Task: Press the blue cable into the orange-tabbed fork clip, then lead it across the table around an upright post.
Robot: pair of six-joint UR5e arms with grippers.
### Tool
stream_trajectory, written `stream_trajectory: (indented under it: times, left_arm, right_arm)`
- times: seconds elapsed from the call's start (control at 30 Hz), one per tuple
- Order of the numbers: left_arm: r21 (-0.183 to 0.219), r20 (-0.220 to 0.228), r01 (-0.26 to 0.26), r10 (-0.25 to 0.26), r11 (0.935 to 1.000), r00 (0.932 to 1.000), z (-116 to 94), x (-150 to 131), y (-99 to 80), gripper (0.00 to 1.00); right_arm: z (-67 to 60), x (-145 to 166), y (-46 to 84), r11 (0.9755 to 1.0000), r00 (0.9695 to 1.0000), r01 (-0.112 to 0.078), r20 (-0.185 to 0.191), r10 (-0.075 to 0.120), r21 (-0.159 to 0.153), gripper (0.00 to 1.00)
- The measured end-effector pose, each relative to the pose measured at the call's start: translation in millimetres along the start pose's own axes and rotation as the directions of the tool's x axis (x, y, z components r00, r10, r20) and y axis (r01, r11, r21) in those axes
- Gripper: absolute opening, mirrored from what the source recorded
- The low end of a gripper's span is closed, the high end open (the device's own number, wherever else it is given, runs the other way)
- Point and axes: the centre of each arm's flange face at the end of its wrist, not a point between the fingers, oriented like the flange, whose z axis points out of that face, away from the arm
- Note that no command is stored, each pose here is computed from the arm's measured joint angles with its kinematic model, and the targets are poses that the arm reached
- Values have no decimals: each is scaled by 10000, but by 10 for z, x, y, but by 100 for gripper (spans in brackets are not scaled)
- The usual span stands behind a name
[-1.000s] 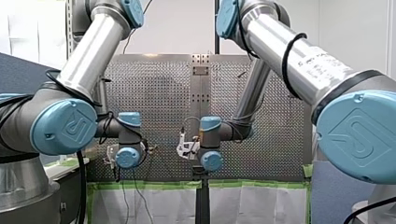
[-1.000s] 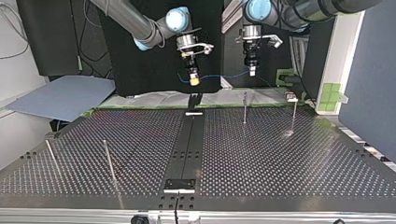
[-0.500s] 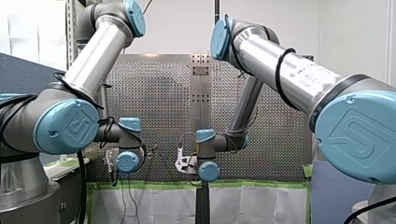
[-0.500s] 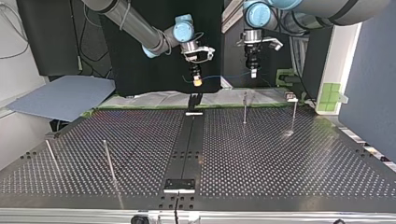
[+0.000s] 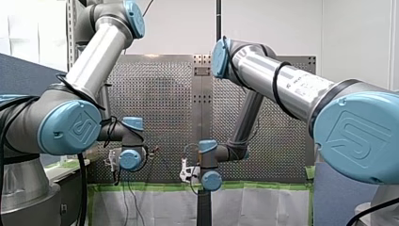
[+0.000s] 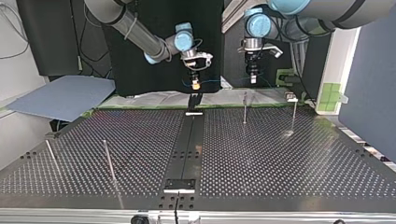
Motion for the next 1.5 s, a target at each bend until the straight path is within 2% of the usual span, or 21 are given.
stream_trajectory:
  times: [0.1,0.23,0.43,0.67,1.0,1.1,1.27,1.5]
  left_arm:
    - [-17,-68,-22,22,10000,10000,17,1,13,0]
    - [63,-103,-18,19,10000,9999,32,0,15,0]
    - [70,-139,19,-18,10000,9999,84,-10,32,0]
    - [125,-156,167,-165,9998,9997,214,-44,29,0]
    - [-23,-264,449,-449,9990,9986,269,-4,93,0]
    - [-81,-348,484,-486,9988,9982,312,67,109,0]
    - [-184,-541,504,-513,9986,9972,384,228,143,0]
    - [-194,-597,714,-724,9973,9956,513,265,172,0]
  right_arm:
    - [70,157,28,9999,9997,-59,-235,61,86,0]
    - [169,439,56,9996,9979,-74,-646,92,278,0]
    - [280,640,103,9991,9956,-78,-928,118,428,0]
    - [328,672,177,9991,9951,-127,-976,166,409,0]
    - [320,652,145,9973,9959,-94,-892,159,729,0]
    - [311,643,112,9963,9960,-85,-881,161,852,0]
    - [300,635,53,9930,9959,-66,-889,171,1178,0]
    - [318,640,58,9922,9944,-94,-1033,224,1243,0]
